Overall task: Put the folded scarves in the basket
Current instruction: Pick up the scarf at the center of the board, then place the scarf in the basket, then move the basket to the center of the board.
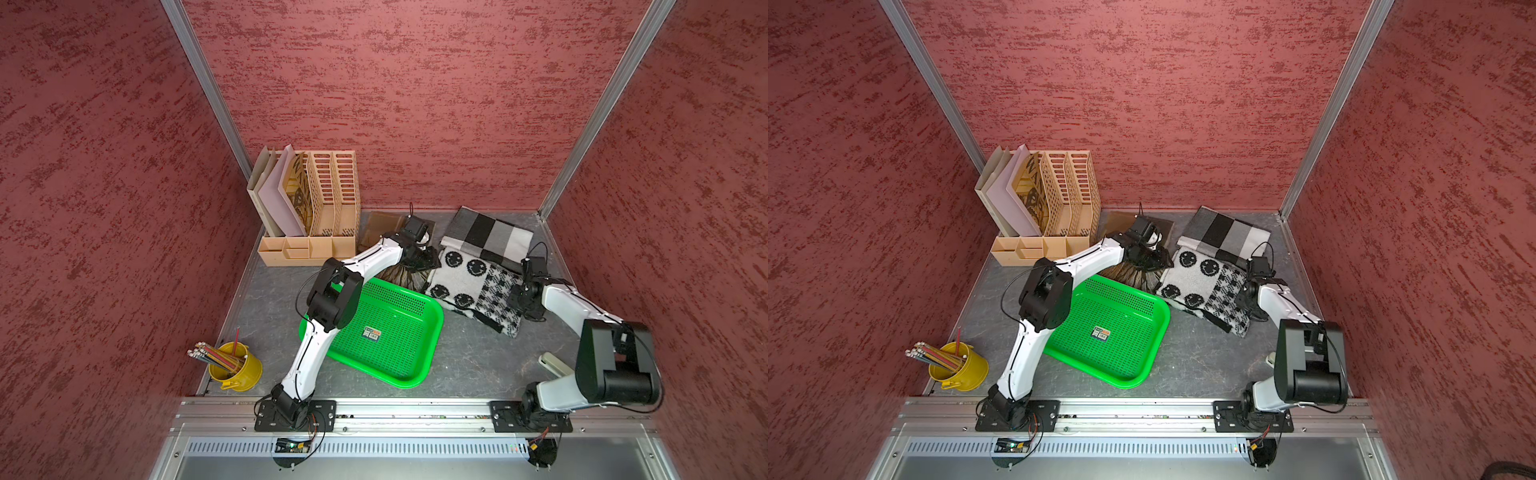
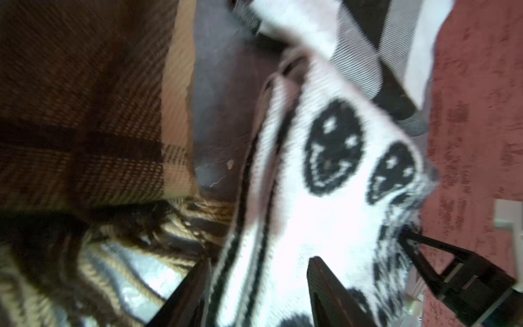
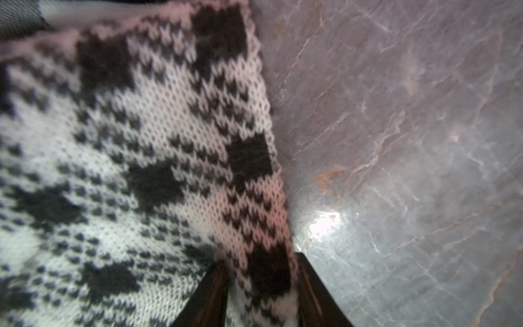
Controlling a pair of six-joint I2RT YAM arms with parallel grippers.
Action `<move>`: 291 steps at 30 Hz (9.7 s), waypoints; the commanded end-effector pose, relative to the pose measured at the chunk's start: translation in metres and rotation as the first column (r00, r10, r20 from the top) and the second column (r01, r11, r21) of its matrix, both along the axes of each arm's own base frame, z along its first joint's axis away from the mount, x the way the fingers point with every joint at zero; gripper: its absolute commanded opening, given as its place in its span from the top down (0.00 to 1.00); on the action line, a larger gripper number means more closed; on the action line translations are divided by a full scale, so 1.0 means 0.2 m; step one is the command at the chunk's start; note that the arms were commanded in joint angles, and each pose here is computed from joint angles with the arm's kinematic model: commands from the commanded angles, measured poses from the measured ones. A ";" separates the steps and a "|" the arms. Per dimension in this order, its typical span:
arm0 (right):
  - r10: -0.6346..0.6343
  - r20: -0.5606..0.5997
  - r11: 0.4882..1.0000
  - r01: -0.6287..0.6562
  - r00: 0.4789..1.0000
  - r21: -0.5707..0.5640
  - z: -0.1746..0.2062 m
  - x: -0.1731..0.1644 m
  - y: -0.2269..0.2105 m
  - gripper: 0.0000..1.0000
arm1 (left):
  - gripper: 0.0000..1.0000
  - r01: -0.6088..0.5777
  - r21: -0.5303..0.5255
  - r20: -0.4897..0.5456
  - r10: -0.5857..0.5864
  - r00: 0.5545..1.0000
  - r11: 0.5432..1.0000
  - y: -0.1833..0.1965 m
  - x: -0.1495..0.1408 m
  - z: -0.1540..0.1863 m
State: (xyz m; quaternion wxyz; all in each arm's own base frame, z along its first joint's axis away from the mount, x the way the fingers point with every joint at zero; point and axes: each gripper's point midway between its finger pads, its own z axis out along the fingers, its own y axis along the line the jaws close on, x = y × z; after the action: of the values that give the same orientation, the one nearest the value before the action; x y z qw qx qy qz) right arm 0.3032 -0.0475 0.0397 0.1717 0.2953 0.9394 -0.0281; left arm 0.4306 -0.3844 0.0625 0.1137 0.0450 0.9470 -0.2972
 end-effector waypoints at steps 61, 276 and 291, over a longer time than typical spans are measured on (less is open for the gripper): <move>-0.055 -0.022 0.989 0.058 0.998 0.135 -0.14 0.07 -0.06 0.40 | 0.43 0.040 0.051 -0.041 -0.038 0.998 0.998 -0.13 -0.27 -0.04; 0.471 0.002 0.880 -0.469 0.882 -0.077 0.26 -0.60 0.91 0.31 | 0.76 -0.127 0.394 0.084 0.102 0.991 0.910 0.84 -0.98 0.09; 0.386 0.288 0.920 -0.390 0.876 -0.044 0.87 -0.42 0.83 0.24 | 0.59 -0.238 0.294 0.252 0.165 0.954 0.926 0.89 -0.92 0.38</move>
State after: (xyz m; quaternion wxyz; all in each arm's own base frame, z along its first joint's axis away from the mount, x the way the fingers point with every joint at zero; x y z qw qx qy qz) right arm 0.2062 0.1363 0.1895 0.2753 0.0910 0.9542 0.0736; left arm 0.2374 -0.2111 0.1108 0.2004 0.0160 0.9741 -0.1032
